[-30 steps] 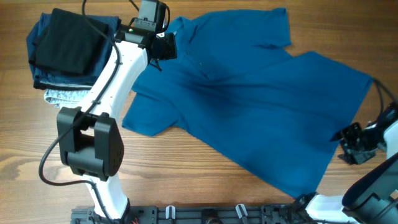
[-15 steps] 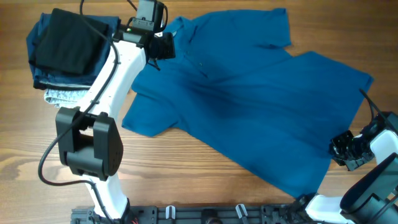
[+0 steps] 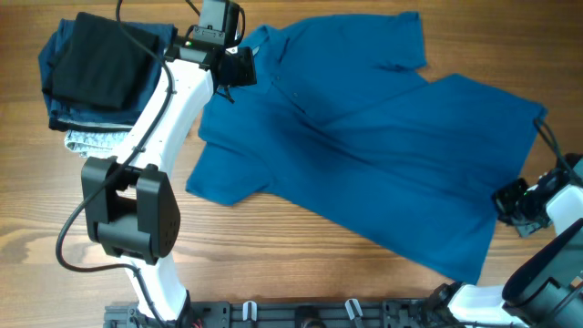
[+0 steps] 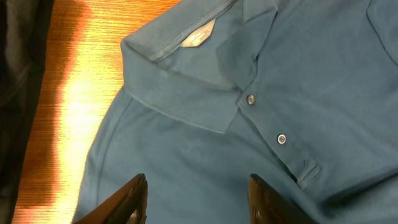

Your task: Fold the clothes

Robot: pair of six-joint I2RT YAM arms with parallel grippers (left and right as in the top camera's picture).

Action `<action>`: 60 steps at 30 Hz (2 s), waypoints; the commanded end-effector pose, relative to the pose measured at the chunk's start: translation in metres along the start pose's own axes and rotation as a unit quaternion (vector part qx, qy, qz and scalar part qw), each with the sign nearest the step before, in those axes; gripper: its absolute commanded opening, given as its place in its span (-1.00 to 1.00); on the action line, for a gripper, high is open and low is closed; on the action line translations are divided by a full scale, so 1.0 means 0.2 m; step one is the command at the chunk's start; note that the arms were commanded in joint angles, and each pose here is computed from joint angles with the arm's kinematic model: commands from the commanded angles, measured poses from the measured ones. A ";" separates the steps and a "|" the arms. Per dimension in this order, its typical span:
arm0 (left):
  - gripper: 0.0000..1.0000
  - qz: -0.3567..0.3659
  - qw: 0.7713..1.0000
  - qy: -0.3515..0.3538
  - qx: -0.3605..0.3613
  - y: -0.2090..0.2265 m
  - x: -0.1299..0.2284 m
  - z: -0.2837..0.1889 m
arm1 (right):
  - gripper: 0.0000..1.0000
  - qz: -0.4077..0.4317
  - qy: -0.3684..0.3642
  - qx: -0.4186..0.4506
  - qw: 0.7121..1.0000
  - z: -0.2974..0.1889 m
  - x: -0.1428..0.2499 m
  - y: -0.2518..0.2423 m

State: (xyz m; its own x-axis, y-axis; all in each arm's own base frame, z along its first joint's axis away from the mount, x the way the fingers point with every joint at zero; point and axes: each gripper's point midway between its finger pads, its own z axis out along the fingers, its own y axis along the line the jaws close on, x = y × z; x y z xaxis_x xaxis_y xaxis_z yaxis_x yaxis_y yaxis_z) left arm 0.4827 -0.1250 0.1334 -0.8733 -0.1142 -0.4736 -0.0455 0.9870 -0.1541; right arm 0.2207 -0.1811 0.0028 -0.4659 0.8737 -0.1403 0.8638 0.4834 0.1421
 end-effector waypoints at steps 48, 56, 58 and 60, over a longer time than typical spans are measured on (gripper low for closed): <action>0.99 -0.019 1.000 -0.021 0.009 0.00 -0.05 -0.07 | 0.99 -0.219 -0.084 -0.120 0.965 -0.54 -0.29 0.81; -0.65 -0.017 0.995 -0.076 0.064 -0.12 -0.20 -0.01 | 1.00 -0.220 -0.088 -0.122 0.964 -0.54 -0.30 0.81; -0.91 -0.014 0.993 -0.091 0.078 -0.15 -0.24 0.04 | 0.99 -0.220 -0.088 -0.122 0.964 -0.54 -0.30 0.81; -0.92 -0.006 0.989 -0.098 0.110 -0.24 -0.26 0.12 | 0.99 -0.220 -0.088 -0.122 0.964 -0.54 -0.30 0.81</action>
State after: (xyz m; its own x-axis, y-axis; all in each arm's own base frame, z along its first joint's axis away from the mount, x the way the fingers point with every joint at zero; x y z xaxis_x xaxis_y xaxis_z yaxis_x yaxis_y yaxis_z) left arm 0.5304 -0.1485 0.1673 -0.7473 -0.1760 -0.6407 0.0179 0.9586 -0.2842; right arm 0.3635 -0.1514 0.1338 -0.7267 0.5692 -0.3847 0.5180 0.8218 0.2374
